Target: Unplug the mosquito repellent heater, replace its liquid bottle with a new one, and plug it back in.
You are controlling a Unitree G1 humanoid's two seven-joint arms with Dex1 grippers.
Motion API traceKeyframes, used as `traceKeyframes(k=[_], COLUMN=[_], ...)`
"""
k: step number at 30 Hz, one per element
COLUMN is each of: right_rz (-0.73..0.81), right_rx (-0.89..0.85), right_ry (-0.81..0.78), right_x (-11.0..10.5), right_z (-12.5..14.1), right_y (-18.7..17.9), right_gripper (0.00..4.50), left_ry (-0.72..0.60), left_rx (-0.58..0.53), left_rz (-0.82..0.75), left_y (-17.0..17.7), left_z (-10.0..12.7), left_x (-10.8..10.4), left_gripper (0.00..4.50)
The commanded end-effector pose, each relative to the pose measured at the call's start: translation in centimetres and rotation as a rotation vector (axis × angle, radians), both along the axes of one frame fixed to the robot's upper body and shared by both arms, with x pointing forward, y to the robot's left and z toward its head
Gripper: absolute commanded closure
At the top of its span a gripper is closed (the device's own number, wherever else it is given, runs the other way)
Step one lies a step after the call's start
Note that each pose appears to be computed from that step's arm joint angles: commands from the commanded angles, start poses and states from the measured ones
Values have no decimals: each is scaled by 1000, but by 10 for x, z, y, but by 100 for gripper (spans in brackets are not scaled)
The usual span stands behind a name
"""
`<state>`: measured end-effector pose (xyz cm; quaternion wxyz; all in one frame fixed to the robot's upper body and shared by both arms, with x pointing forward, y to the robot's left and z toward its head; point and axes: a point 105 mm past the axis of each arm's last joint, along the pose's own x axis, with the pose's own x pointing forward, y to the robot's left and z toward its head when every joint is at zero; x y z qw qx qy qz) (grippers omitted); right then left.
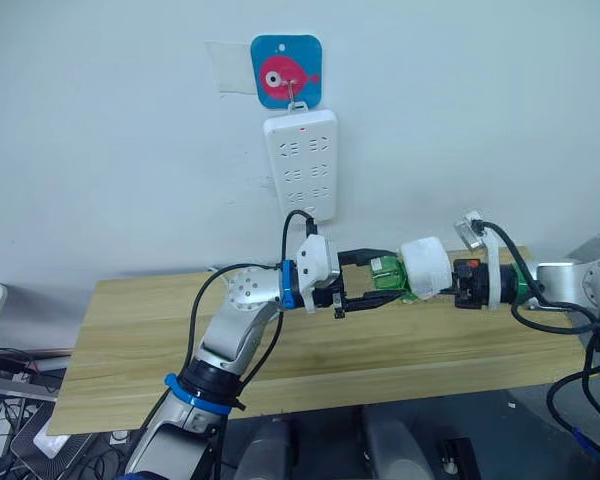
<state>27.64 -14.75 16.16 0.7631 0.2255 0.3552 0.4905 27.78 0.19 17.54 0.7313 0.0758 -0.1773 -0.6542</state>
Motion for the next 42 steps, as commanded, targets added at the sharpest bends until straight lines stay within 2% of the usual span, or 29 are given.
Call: traceKeyframes(k=[1,8,26,30,34,38,42], right_rz=[142,253,157,177,248,218,202], right_rx=[106,200,336,303,202,38,-92], right_ry=[-4,46,-20,-13,6,-97,-245], right_x=[-28,-52,-23,-31,-59,-65,-61], right_z=[25,44,74,68,51,36,31], right_y=[7,13,23,23,26,17,-7], right_gripper=[446,446,446,446,446,446,319], left_ry=[-45,-50,-29,-19,30,147,274], left_rx=[-3,18,74,68,55,21,45], left_rz=[20,29,-23,-15,-15,-8,-65], left_y=[2,1,-4,-3,-3,6,23], left_z=[6,3,-10,-9,-11,-9,-13], left_x=[0,3,-4,-3,-4,-1,-7], left_gripper=[224,224,224,224,224,224,224])
